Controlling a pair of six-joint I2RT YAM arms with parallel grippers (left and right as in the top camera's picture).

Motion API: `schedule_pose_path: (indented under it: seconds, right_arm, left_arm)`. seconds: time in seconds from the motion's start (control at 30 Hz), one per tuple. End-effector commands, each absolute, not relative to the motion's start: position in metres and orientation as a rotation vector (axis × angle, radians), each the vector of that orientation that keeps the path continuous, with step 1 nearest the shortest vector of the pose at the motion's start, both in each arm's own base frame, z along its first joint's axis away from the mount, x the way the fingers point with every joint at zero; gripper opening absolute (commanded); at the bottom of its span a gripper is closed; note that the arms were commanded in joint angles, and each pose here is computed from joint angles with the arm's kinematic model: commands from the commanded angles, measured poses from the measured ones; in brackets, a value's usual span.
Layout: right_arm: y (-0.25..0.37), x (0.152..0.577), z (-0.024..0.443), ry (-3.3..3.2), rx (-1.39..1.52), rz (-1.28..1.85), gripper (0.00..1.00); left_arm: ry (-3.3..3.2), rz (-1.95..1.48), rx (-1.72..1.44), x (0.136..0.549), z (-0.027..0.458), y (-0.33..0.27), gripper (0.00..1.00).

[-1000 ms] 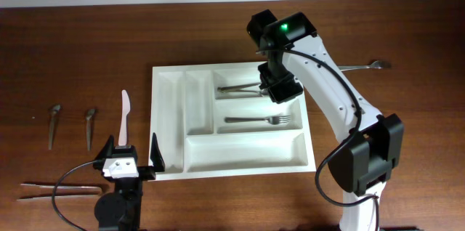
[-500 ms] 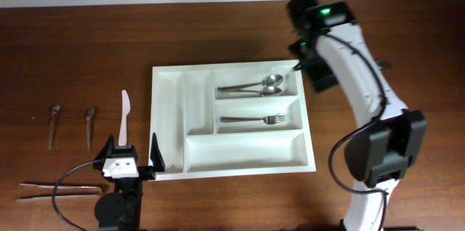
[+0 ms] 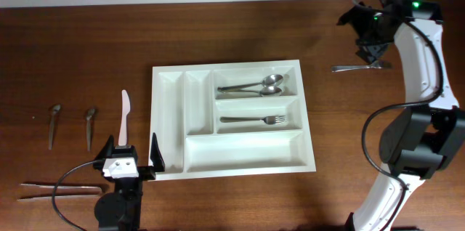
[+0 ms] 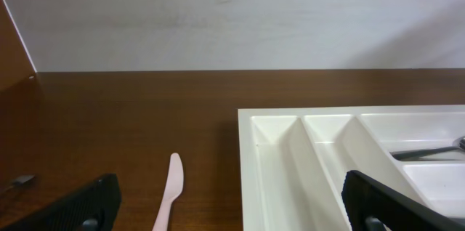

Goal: Pack container
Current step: 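Move the right gripper back right over the remaining silver fork, then lower the right gripper down onto the silver fork's handle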

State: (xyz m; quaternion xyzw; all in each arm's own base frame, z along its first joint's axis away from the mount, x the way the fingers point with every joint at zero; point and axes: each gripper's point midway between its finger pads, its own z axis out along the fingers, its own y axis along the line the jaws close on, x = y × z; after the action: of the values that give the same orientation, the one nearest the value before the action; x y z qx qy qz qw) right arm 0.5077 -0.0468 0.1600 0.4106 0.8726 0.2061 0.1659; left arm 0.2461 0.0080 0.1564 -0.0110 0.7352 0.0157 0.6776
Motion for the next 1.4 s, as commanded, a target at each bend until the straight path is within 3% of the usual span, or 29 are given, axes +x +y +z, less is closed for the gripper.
schedule_pose_path:
  seconds: [0.0, 0.07, 0.1, 0.2, 0.37, 0.4, 0.43, 0.63, 0.87, 1.37]
  right_arm:
    - [-0.049, 0.515, 0.161, 2.487, 1.066, 0.666, 0.95]
    - [-0.048, 0.524, 0.164, 2.479, 0.95, 0.681, 0.95]
    - [-0.047, 0.529, 0.166, 2.476, 0.865, 0.678, 0.91]
    - [-0.055, 0.535, 0.165, 2.458, 0.855, 0.584, 0.55]
    - [-0.077, 0.538, 0.161, 2.426, 0.902, 0.398, 0.31]
    - [-0.081, 0.538, 0.161, 2.423, 0.911, 0.366, 0.22]
    - [-0.092, 0.537, 0.16, 2.41, 0.931, 0.287, 0.06]
    - [-0.107, 0.54, 0.152, 2.407, 0.913, 0.178, 0.04]
    - [-0.099, 0.543, 0.102, 2.559, 0.729, 0.177, 0.04]
    - [-0.101, 0.545, 0.036, 2.662, 0.695, 0.162, 0.04]
  left_arm:
    - [1.651, 0.052, -0.022, 0.246, 0.156, 0.01, 0.99]
    - [1.651, 0.052, -0.023, 0.246, 0.156, 0.01, 0.99]
    - [1.651, 0.052, -0.023, 0.246, 0.156, 0.01, 0.99]
    - [1.651, 0.052, -0.023, 0.246, 0.156, 0.01, 0.99]
    - [1.651, 0.052, -0.023, 0.246, 0.156, 0.01, 0.99]
    - [1.651, 0.052, -0.023, 0.246, 0.156, 0.01, 0.99]
    - [1.651, 0.052, -0.023, 0.246, 0.156, 0.01, 0.99]
    - [1.651, 0.052, -0.023, 0.246, 0.156, 0.01, 0.99]
    - [1.651, 0.052, -0.023, 0.246, 0.156, 0.01, 0.99]
    - [1.651, 0.052, -0.023, 0.246, 0.156, 0.01, 0.99]
